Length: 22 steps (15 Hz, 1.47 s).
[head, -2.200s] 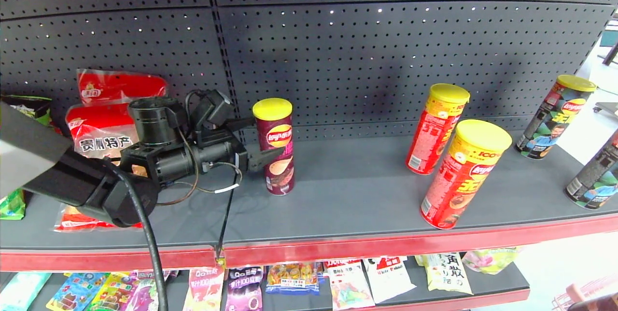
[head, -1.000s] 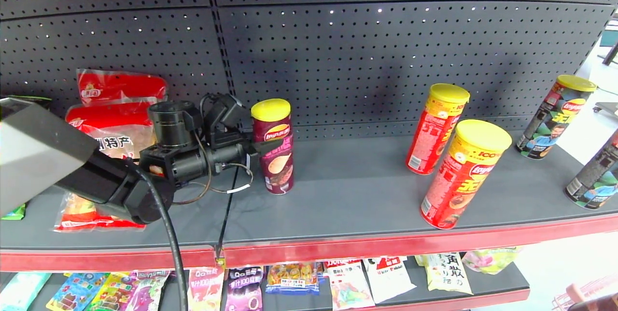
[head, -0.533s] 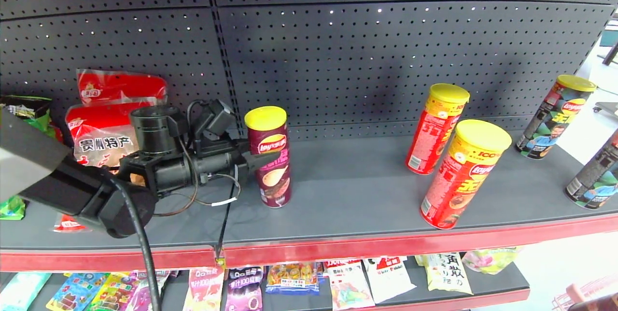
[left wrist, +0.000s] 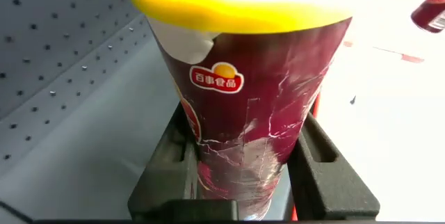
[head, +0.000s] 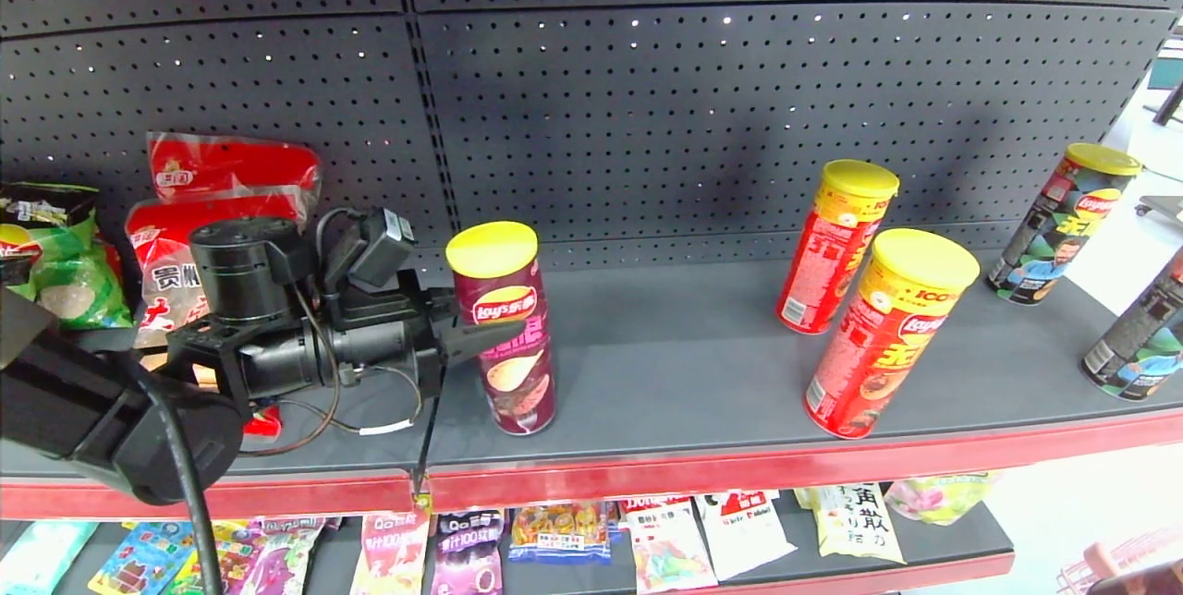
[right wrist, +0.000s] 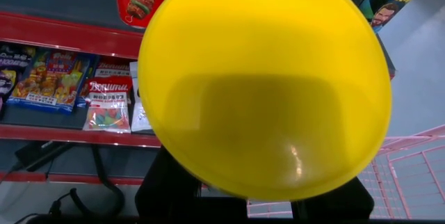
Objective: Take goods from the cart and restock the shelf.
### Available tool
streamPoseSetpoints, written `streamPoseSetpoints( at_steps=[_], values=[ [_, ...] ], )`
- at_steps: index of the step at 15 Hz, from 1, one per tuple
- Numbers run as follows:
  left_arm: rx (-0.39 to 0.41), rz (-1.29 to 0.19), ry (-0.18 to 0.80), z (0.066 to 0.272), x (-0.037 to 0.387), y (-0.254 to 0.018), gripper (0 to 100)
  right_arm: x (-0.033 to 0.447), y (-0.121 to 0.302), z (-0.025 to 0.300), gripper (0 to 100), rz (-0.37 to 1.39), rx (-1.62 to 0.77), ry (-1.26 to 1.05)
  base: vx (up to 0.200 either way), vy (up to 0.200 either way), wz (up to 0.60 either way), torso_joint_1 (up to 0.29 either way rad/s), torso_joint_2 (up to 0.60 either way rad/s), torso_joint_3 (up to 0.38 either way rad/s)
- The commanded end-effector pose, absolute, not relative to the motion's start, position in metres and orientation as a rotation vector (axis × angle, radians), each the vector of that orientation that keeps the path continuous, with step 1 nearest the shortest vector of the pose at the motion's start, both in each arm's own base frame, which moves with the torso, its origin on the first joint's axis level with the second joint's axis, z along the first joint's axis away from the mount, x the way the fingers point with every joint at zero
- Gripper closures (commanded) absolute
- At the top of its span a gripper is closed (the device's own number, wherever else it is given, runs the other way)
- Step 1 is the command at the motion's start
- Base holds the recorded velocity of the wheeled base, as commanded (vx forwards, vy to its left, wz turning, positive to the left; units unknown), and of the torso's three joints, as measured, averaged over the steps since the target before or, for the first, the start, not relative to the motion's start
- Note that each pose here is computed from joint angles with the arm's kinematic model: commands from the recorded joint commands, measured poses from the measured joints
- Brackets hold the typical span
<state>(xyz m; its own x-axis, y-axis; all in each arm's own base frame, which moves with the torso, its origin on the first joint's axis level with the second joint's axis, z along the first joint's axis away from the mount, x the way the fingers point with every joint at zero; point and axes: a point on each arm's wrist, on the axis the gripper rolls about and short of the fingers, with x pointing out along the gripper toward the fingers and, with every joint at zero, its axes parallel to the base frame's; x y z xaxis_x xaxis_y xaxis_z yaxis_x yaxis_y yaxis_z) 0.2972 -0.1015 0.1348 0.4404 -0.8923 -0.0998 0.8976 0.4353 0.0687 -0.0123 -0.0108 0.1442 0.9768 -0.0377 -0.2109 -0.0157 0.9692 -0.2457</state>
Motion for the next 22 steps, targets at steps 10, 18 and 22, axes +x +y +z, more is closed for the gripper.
streamPoseSetpoints(
  at_steps=[10, 18, 22],
  values=[
    [0.134, -1.157, 0.024, 0.121, 0.299, -0.116, 100, -0.011, -0.010, 0.144, 100, -0.010, -0.252, 0.225, 0.000, 0.000, 0.00, 0.000, 0.00, 0.000],
    [0.125, -1.175, 0.056, 0.116, 0.287, -0.117, 100, -0.011, -0.010, 0.143, 100, -0.010, -0.253, 0.228, 0.000, 0.000, 0.00, 0.000, 0.00, 0.000],
    [0.117, -1.171, 0.083, 0.112, 0.280, -0.115, 100, -0.011, -0.010, 0.143, 100, -0.011, -0.253, 0.228, 0.000, 0.000, 0.00, 0.000, 0.00, 0.000]
  ],
)
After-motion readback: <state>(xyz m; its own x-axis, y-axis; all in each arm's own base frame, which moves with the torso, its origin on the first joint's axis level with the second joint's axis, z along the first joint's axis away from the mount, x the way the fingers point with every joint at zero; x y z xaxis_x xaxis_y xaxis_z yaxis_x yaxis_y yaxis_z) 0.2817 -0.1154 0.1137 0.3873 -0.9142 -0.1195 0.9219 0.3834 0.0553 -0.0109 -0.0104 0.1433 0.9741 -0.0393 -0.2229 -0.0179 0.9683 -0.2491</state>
